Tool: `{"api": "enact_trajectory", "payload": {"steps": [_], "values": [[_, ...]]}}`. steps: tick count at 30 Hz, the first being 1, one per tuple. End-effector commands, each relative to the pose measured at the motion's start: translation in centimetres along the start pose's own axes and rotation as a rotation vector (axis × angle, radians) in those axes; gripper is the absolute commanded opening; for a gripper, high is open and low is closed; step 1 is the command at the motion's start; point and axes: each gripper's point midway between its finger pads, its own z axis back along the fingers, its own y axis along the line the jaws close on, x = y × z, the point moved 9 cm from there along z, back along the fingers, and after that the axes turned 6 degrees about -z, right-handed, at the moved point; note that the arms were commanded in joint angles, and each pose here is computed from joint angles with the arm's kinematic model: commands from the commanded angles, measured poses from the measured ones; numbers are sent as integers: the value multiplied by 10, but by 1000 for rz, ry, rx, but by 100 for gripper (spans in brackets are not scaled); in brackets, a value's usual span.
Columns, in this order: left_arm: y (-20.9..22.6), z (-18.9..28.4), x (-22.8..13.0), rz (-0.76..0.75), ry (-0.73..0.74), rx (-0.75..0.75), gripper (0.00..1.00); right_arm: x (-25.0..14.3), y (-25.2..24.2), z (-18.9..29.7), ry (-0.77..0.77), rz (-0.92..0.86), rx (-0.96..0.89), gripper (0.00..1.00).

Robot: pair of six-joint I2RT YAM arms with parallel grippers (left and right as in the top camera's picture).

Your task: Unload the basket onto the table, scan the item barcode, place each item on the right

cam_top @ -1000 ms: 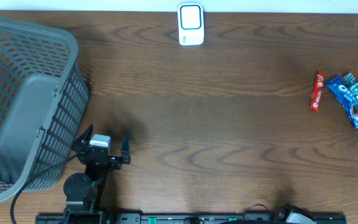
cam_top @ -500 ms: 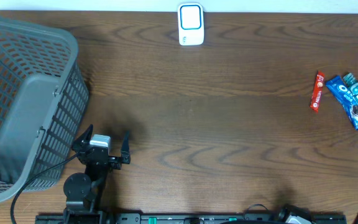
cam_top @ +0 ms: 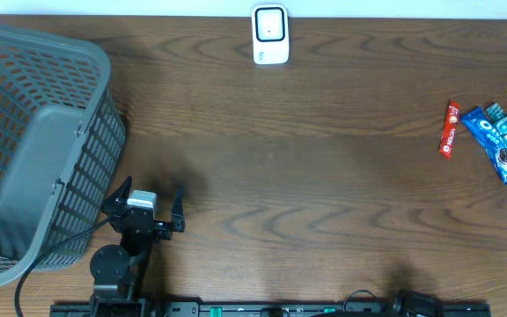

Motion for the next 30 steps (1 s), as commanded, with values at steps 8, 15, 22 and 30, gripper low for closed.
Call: {"api": "enact_trajectory", "payload": {"steps": [8, 15, 22, 30], "values": [[-2, -2, -12, -3, 35, -18, 98, -87, -19, -58, -23, -11, 173, 99], [-3, -2, -12, -4, 35, -19, 98, -161, -26, -88, -54, -23, 212, 99], [-2, -2, -12, -3, 35, -18, 98, -230, -29, -90, -68, 31, 202, 99], [-2, -2, -12, -3, 35, -18, 98, -298, -35, -92, -70, 58, 140, 99]]}}
